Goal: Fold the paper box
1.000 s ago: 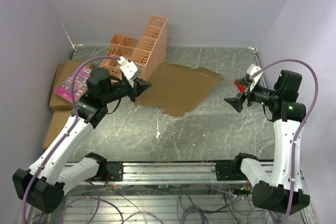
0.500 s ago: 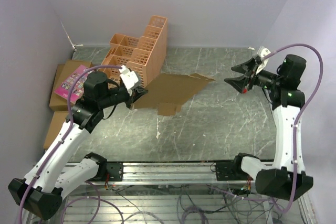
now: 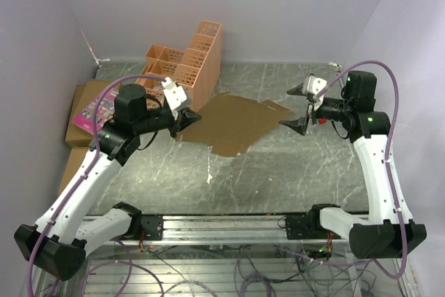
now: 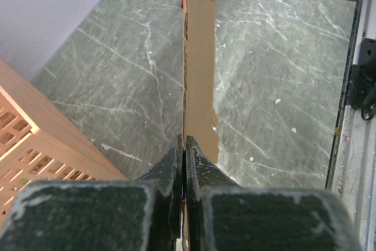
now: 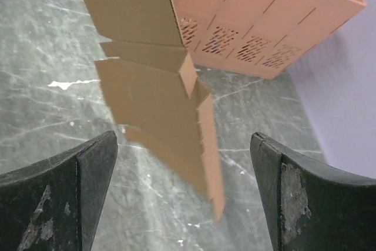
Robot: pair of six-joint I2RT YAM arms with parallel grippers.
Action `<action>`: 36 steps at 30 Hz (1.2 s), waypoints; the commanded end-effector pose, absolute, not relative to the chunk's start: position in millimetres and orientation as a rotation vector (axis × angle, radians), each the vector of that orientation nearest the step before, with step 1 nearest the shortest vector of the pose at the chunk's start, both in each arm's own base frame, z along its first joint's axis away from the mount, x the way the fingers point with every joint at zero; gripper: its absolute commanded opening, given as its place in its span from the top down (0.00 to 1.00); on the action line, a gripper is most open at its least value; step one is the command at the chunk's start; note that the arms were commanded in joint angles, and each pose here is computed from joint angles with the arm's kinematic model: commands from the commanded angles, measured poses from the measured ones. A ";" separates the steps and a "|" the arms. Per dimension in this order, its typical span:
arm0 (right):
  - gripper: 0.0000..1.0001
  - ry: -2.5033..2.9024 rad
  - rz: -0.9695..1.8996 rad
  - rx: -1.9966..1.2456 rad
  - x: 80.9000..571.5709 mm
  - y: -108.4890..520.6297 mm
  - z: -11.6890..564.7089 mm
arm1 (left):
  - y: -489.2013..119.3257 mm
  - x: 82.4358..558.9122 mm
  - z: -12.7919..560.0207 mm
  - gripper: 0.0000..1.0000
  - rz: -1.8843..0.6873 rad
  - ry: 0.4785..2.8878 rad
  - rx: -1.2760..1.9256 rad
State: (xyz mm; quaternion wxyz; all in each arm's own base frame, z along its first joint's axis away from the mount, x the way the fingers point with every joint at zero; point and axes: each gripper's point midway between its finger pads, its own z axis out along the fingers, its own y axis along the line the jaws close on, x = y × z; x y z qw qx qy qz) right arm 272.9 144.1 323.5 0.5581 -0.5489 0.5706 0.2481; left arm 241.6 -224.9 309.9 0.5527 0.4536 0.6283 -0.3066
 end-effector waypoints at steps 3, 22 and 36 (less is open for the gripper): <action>0.08 1.341 0.437 -1.350 293.2 137.2 319.8 | -233.3 227.1 336.9 0.93 -0.819 1.438 1.089; 0.18 1.579 0.647 -0.862 278.5 87.8 339.2 | -221.9 218.1 327.7 0.93 -0.845 1.519 0.956; 0.72 1.581 0.897 -1.113 289.5 161.3 359.5 | -229.8 214.8 317.7 0.93 -0.754 1.314 1.254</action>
